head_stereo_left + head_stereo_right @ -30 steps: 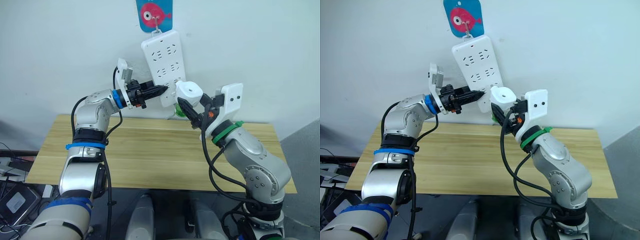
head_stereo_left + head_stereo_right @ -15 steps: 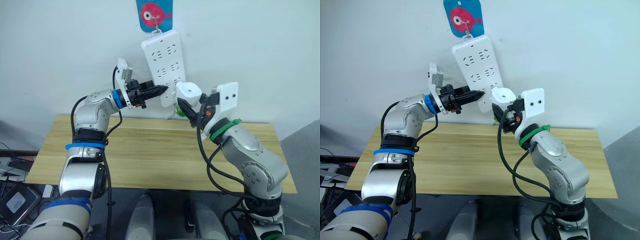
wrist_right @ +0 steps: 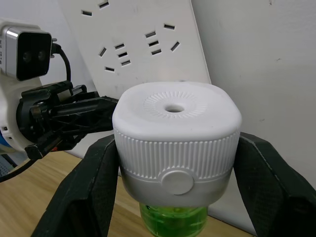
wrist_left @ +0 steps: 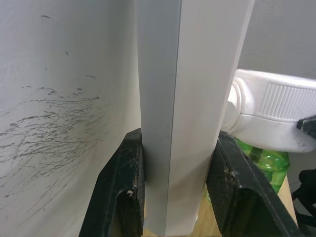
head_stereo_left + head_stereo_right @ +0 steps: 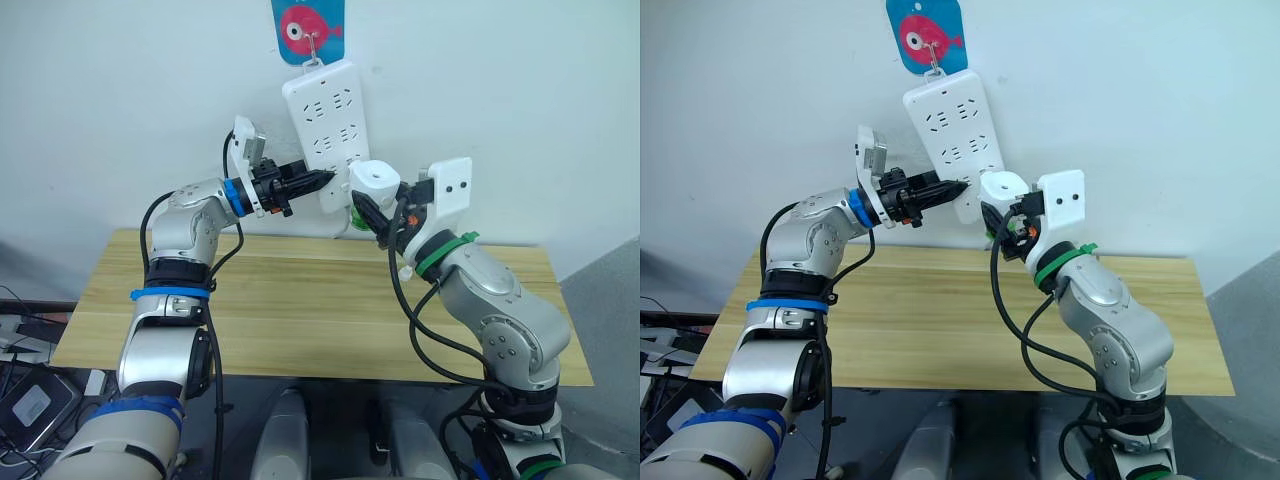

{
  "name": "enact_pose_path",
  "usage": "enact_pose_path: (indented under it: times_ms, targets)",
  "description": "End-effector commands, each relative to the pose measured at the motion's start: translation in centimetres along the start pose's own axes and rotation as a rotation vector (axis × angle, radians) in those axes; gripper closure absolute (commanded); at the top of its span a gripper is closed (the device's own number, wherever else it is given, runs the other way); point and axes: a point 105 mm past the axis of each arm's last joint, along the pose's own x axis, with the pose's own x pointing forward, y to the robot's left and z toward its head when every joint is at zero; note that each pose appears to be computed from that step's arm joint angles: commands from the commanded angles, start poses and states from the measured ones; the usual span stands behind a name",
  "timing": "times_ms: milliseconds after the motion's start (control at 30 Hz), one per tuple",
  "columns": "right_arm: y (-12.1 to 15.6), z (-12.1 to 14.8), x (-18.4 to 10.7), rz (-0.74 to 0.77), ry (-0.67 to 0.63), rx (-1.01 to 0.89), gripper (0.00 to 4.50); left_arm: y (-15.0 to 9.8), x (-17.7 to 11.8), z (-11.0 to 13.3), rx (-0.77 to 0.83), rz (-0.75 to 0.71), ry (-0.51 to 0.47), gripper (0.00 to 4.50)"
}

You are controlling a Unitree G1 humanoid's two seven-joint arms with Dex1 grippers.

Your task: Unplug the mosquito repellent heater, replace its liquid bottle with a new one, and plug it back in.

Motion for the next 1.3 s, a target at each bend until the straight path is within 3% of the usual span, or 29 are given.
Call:
enact_pose_path:
  times_ms: [33, 367, 433, 600, 700, 800, 1000, 1300]
  targets:
    - [0.8, 1.0, 0.8, 0.012, -0.017, -0.029, 1.50, -1.0, 0.9, 0.8, 0.025, -0.050, -0.027, 3.20]
    - [0.6, 0.1, 1.6, 0.007, 0.009, -0.305, 1.50, -0.9, 1.0, 0.7, 0.022, -0.049, -0.027, 3.20]
    - [0.6, -0.1, 1.8, 0.003, 0.007, -0.277, 1.50, -1.0, 0.9, 0.7, 0.021, -0.050, -0.027, 3.20]
    - [0.9, 0.4, 2.5, -0.019, -0.017, 0.027, 1.50, -1.0, 0.9, 0.7, 0.020, -0.052, -0.024, 3.20]
    - [0.7, 0.4, 2.8, -0.027, -0.013, 0.069, 1.50, -1.0, 1.0, 0.7, 0.020, -0.053, -0.024, 3.20]
    - [0.3, 0.2, 3.0, -0.042, 0.006, 0.022, 1.50, -1.0, 1.0, 0.8, 0.022, -0.054, -0.025, 3.20]
    - [-0.4, 0.2, 3.2, -0.063, 0.011, -0.258, 1.50, -0.9, 1.2, 0.8, 0.024, -0.054, -0.026, 3.20]
    - [-0.1, 0.5, 2.8, -0.044, -0.027, -0.207, 1.50, -0.5, 1.3, 0.7, 0.029, -0.035, -0.021, 3.20]
